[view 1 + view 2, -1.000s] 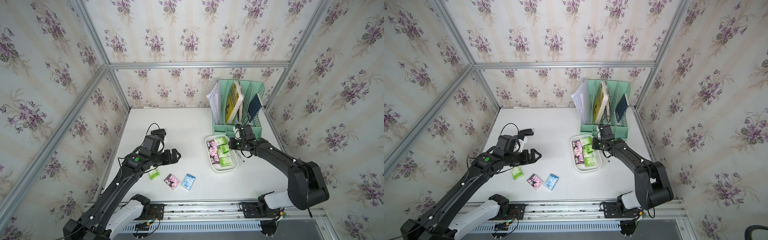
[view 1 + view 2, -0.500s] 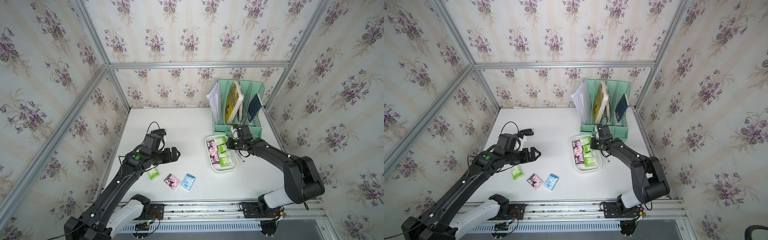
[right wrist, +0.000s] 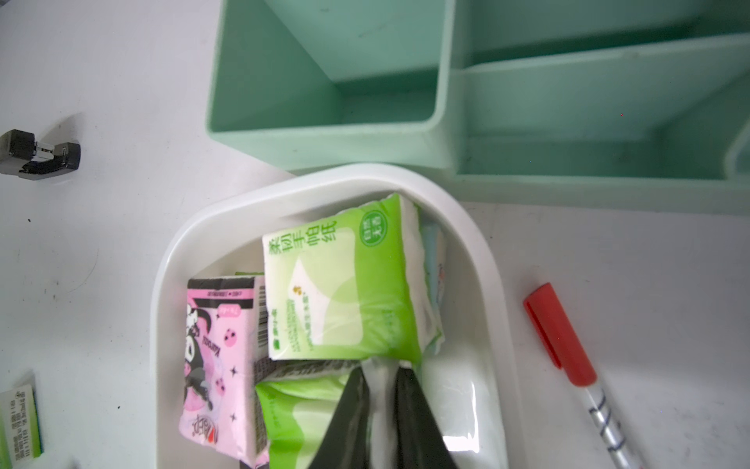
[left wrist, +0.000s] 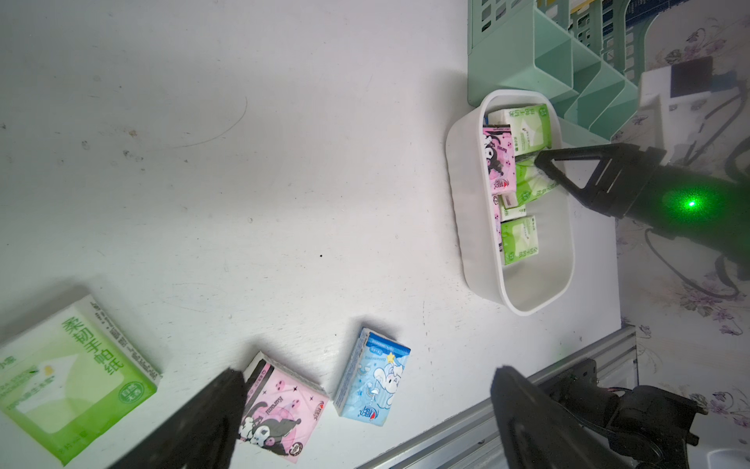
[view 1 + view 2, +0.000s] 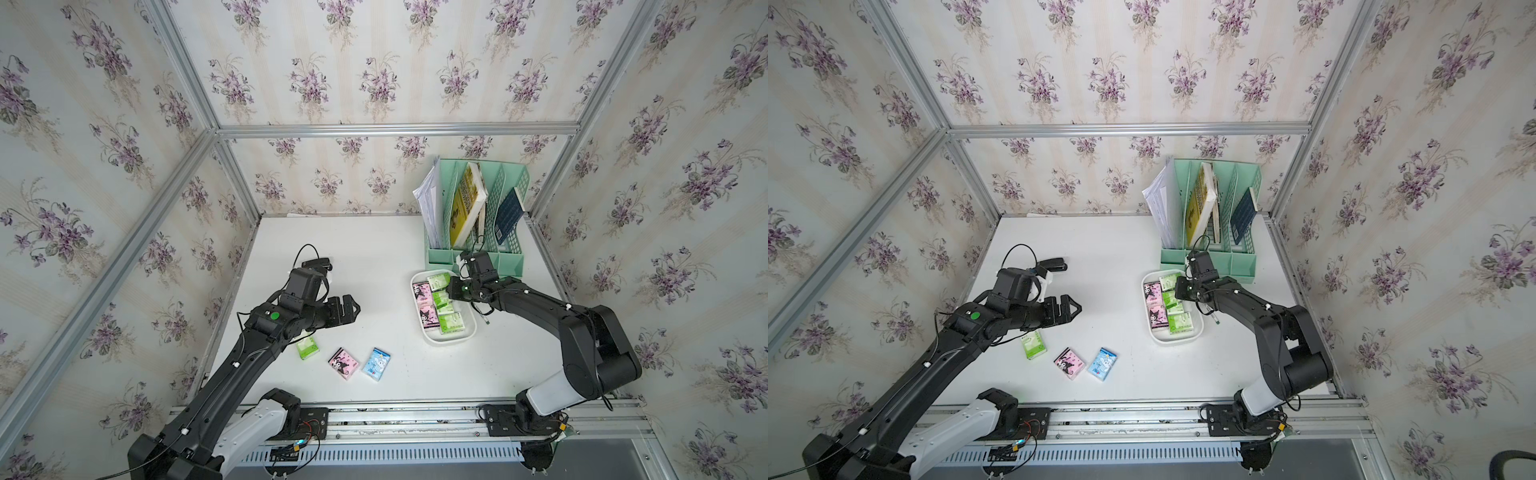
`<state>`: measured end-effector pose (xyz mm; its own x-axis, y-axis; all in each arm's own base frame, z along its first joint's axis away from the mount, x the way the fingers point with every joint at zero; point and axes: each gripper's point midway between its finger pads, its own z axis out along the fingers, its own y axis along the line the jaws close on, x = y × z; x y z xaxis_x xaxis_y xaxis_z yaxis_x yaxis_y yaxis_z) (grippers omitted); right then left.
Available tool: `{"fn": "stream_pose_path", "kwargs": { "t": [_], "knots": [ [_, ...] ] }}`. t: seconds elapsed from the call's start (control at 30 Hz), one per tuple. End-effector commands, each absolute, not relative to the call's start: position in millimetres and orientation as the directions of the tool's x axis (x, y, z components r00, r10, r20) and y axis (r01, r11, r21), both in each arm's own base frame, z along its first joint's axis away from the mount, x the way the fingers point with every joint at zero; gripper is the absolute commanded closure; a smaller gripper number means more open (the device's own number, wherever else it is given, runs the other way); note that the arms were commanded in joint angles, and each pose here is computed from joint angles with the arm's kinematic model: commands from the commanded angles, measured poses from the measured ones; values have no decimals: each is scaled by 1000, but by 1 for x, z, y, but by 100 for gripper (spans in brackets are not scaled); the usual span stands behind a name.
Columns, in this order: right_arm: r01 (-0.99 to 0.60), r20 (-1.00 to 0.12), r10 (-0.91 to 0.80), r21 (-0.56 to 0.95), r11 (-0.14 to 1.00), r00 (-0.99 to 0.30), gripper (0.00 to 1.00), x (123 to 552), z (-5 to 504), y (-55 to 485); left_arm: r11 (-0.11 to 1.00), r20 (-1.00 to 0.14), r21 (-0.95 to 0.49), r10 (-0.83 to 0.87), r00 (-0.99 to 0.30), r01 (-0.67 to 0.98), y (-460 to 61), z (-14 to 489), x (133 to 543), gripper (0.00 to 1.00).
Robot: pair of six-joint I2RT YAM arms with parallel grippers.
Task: Put the pocket tissues into the storage box
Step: Place the pocket tissues in the storage box.
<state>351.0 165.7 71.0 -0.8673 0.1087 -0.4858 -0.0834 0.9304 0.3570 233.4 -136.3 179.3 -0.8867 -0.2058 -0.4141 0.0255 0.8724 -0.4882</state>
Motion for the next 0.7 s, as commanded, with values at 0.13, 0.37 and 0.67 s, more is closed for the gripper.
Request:
{"fn": "stream_pose_path", "kwargs": {
  "t": [0.13,0.37,0.67],
  "knots": [
    [-69,-542,145,354,933,-828,53,358,92,161,880,-421,-474,-201,-884,25,-134,178,234,1],
    [-94,-570,125,339,936,-812,46,344,111,157,880,-417,-475,-209,-885,15,-133,177,234,1],
    [-202,-512,-49,248,947,-858,78,276,79,168,879,-413,-477,-222,-883,3,-132,176,234,1]
  ]
}}
